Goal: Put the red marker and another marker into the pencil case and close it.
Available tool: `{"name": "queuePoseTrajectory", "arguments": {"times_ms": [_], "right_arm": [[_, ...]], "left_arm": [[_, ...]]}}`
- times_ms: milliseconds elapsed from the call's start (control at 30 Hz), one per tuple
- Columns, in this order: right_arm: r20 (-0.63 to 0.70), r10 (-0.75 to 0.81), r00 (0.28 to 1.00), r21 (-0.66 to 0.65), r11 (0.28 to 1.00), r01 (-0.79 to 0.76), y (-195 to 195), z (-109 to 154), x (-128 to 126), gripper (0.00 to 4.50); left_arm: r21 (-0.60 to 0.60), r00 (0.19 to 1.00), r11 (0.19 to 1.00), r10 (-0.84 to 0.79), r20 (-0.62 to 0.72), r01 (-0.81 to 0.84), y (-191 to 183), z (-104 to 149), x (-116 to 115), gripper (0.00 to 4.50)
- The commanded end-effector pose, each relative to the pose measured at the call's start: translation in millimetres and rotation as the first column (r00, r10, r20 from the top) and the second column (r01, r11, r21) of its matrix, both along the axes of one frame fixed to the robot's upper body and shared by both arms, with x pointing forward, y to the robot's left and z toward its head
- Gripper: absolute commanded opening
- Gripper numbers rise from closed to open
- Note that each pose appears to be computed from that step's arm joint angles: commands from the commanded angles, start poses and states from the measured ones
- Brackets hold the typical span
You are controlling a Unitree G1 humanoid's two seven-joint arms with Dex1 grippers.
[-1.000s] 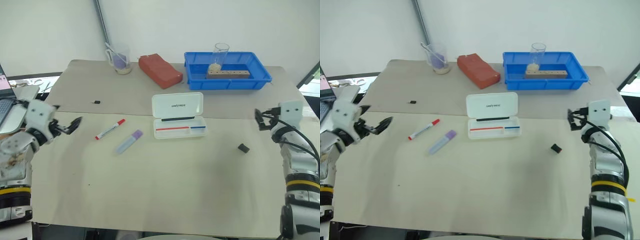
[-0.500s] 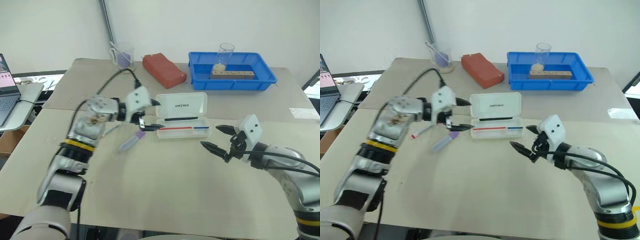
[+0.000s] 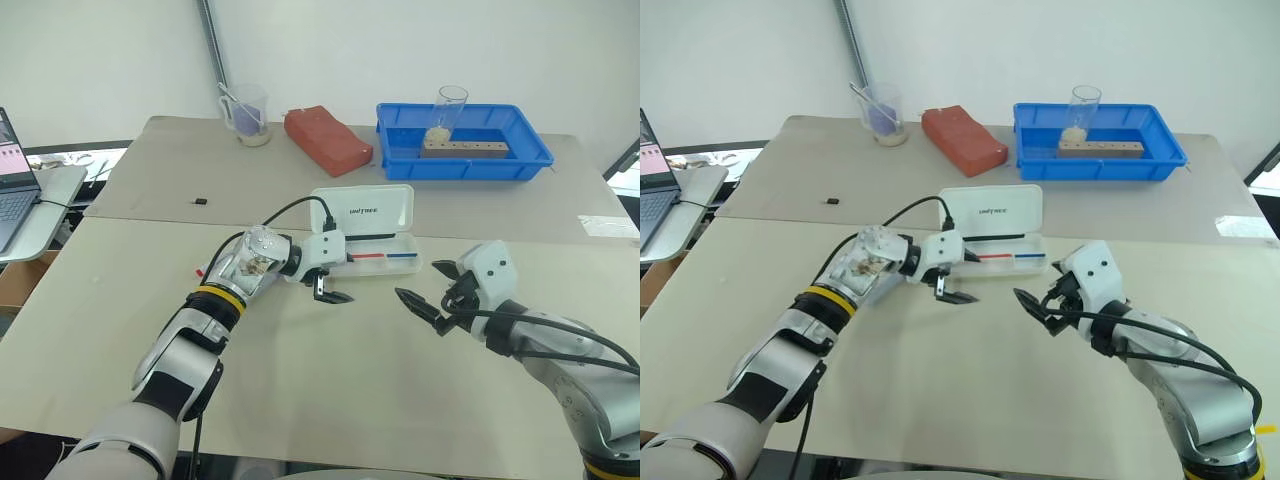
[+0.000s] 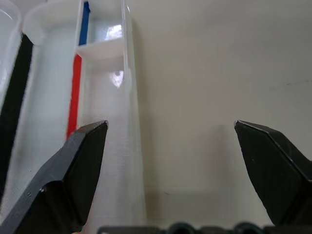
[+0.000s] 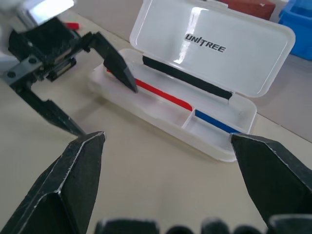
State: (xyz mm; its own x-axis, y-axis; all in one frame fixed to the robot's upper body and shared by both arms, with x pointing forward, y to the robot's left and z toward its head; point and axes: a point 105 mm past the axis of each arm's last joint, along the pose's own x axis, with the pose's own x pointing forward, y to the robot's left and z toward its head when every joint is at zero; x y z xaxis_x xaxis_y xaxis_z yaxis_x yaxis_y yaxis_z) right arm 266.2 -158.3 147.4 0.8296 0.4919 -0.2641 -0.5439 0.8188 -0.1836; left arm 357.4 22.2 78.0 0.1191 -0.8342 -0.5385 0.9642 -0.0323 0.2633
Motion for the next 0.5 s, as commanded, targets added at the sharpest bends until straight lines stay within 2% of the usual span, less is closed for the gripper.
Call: {"name": "queuePoseTrajectory", "arguments": {"times_ms": [33,200,233,367,500], "right_arm": [[0.059,-0.021,0.998,0.008,1.000,0.021,-1,15,-1,4.50],[0.068,-0.043,0.997,0.005,0.999,0.043,-6,18,5,4.50],[0.071,-0.045,0.996,0.005,0.999,0.045,-7,19,6,4.50],[0.069,-0.019,0.997,0.002,1.000,0.019,-6,21,8,4.50],[0.034,0.109,0.993,-0.002,0.994,-0.109,8,20,-1,4.50]], "left_arm": [[0.005,0.999,1.000,0.001,0.048,-0.001,-4,9,9,2.75],[0.010,0.999,1.000,0.011,0.051,-0.012,-3,8,13,0.27],[0.009,0.999,1.000,0.014,0.051,-0.014,-2,8,13,0.02],[-0.002,0.999,1.000,0.003,0.043,-0.003,4,12,10,0.02],[0.031,0.998,0.998,-0.057,0.024,0.056,20,9,-9,0.02]]}}
